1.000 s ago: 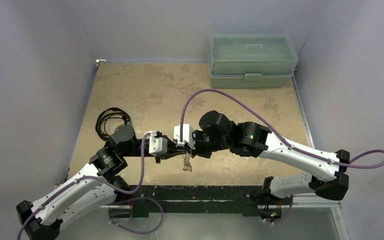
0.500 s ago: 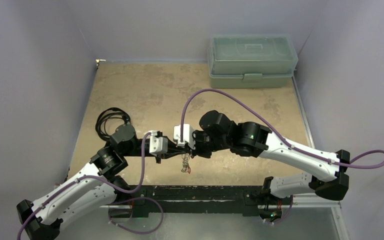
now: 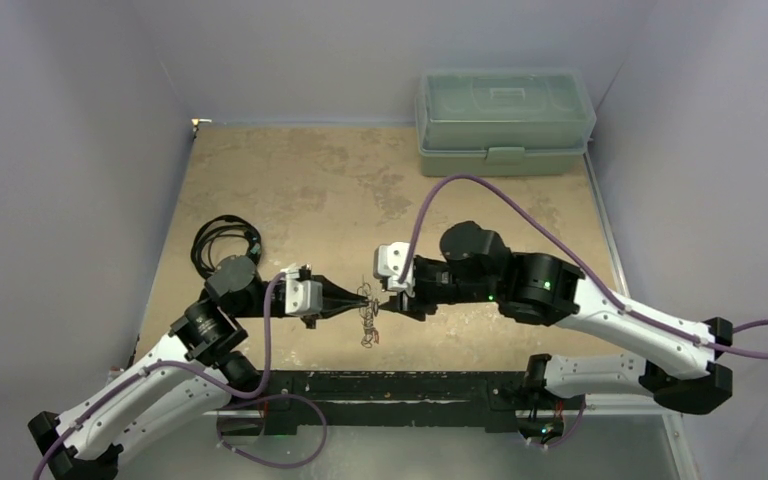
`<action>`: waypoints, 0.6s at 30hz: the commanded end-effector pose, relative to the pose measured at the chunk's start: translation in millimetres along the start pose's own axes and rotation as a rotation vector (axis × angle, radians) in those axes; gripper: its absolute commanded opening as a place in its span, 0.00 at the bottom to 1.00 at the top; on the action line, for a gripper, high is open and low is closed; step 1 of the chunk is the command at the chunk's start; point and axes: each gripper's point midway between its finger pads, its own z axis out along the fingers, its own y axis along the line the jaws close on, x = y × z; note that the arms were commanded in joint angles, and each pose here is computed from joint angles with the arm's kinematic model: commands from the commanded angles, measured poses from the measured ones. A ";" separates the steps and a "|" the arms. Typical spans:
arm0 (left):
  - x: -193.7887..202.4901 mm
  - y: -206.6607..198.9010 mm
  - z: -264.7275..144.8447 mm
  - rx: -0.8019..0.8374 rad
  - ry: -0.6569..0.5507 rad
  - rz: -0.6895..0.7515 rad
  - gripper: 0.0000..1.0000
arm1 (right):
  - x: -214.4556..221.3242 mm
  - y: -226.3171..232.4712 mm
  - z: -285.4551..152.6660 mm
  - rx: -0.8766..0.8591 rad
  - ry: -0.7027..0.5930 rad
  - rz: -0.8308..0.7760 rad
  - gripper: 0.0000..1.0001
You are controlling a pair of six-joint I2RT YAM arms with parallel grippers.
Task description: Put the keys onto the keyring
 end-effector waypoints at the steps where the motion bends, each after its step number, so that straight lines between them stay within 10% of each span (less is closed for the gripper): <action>1: -18.5 2.4 -2.5 -0.020 -0.068 0.068 0.00 | -22.8 -3.7 -16.0 0.048 -0.143 -0.002 0.49; 18: -26.6 -1.8 -8.6 -0.037 -0.131 0.074 0.00 | -27.7 9.0 -6.8 0.034 -0.365 0.022 0.48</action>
